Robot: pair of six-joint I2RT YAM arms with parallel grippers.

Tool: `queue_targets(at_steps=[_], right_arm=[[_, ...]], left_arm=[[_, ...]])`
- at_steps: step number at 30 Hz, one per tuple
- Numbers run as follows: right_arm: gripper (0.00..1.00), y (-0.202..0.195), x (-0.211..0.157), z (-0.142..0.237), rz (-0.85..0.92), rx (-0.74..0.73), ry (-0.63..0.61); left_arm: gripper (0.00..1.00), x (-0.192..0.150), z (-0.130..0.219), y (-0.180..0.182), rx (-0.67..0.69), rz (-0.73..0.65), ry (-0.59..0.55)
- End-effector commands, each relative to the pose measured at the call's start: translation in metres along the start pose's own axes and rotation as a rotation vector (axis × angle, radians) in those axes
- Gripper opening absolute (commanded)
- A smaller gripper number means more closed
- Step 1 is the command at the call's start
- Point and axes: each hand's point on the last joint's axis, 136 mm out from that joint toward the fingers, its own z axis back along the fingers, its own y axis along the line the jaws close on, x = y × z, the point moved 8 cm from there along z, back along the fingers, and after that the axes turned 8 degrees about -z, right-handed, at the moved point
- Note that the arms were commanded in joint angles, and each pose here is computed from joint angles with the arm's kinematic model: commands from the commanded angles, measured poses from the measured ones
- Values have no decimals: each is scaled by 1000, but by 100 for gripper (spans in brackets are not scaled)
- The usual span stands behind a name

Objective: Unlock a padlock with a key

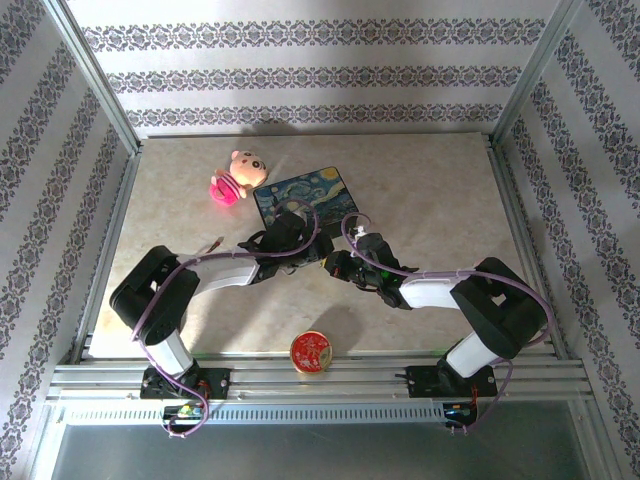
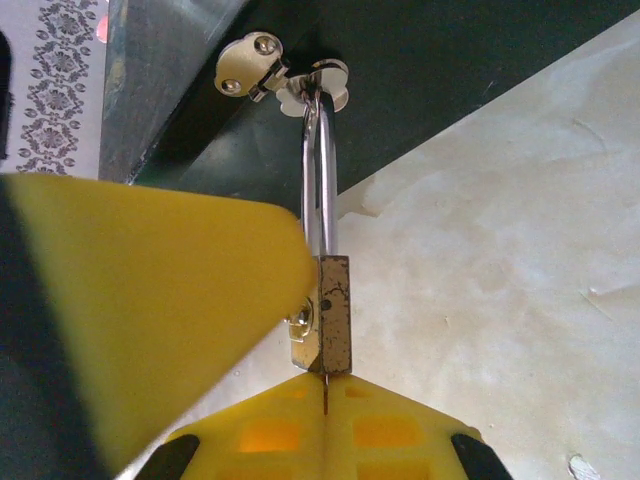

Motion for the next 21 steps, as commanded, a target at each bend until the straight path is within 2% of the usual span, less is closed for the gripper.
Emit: queue_targets(at_steps=[1,8,13,16,21], right_arm=[[0,9,9,-1,9,47,-42],[0,9,10,-2,11,44,-42],[0,10,11,-4,9,48,-38],[0,11,12,-5,7,52,-36],[0,12,13,-5,7,56,-36]], left_arm=[[62,9,-3,-5,-19,-29,-31],[47,10,-5,-5,-22,-13,-38],[47,10,-8,-4,-32,-4,-53],[52,9,-11,-2,-35,14,-55],[54,4,-17,2,-37,38,-33]])
